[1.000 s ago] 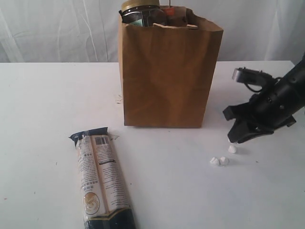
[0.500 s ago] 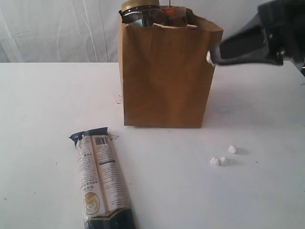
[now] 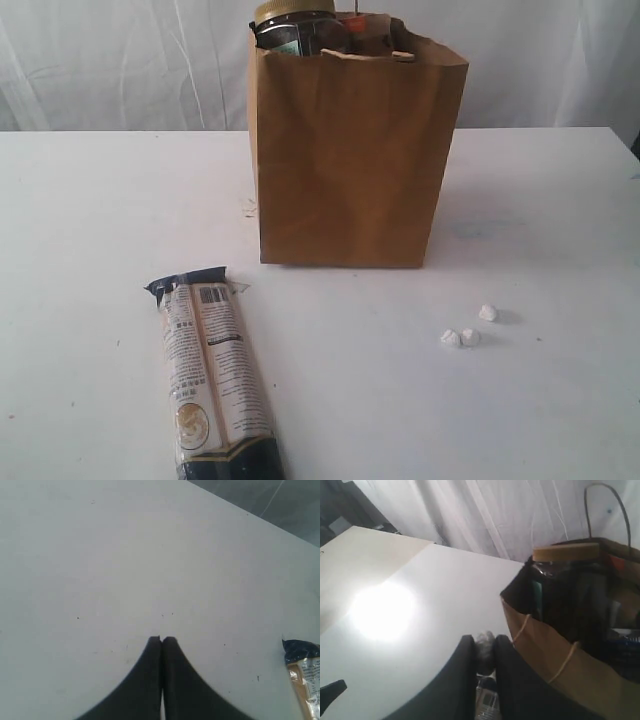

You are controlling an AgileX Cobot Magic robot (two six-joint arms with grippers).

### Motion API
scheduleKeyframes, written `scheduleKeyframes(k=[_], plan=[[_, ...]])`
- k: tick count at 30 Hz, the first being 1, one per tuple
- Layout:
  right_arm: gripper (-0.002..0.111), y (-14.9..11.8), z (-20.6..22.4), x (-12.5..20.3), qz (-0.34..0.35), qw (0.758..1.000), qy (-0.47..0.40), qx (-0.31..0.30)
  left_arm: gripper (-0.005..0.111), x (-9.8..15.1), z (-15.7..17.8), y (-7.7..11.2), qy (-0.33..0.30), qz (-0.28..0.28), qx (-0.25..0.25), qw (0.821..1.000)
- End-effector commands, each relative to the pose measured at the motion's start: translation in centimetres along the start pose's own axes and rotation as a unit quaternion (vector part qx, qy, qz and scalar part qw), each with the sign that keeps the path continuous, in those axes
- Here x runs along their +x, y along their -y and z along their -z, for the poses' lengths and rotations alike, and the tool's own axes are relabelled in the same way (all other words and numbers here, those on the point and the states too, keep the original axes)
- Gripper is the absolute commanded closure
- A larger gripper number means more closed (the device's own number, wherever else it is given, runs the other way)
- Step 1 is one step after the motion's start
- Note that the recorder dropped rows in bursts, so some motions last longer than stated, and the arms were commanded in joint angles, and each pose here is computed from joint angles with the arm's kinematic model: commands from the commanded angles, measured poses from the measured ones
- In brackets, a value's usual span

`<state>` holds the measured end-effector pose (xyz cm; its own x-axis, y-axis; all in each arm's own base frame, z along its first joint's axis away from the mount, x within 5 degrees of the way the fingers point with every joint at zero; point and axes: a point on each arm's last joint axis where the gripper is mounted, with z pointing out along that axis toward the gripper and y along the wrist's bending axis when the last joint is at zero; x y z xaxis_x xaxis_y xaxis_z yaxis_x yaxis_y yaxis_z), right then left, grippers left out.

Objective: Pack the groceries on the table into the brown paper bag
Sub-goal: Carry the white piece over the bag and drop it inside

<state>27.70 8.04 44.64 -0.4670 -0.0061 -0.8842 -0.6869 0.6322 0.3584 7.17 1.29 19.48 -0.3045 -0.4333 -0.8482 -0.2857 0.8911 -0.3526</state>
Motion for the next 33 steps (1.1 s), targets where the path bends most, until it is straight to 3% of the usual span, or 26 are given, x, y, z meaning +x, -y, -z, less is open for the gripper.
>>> scheduleKeyframes(k=[1,7,17,25,27,33], plan=[[0.108,3.6,-2.7,0.9,-0.019,0.999,-0.025,0.014,0.107,0.1,0.0,-0.1,0.0,0.004,-0.003,1.0],[0.108,6.9,-5.3,2.1,-0.056,0.997,-0.038,0.033,0.107,0.1,0.0,-0.1,0.0,0.004,-0.003,1.0],[0.108,7.7,-8.0,2.9,-0.029,0.999,-0.02,-0.039,0.107,0.1,0.0,-0.1,0.0,0.004,-0.003,1.0],[0.108,10.3,-9.4,3.4,-0.004,1.0,0.0,0.028,0.107,0.1,0.0,-0.1,0.0,0.004,-0.003,1.0],[0.103,10.7,-9.7,3.6,-0.008,1.0,-0.002,0.03,0.107,0.1,0.0,-0.1,0.0,0.004,-0.003,1.0],[0.076,11.4,-10.3,4.2,-0.021,0.999,-0.01,0.029,0.107,0.1,0.0,-0.1,0.0,0.004,-0.003,1.0]])
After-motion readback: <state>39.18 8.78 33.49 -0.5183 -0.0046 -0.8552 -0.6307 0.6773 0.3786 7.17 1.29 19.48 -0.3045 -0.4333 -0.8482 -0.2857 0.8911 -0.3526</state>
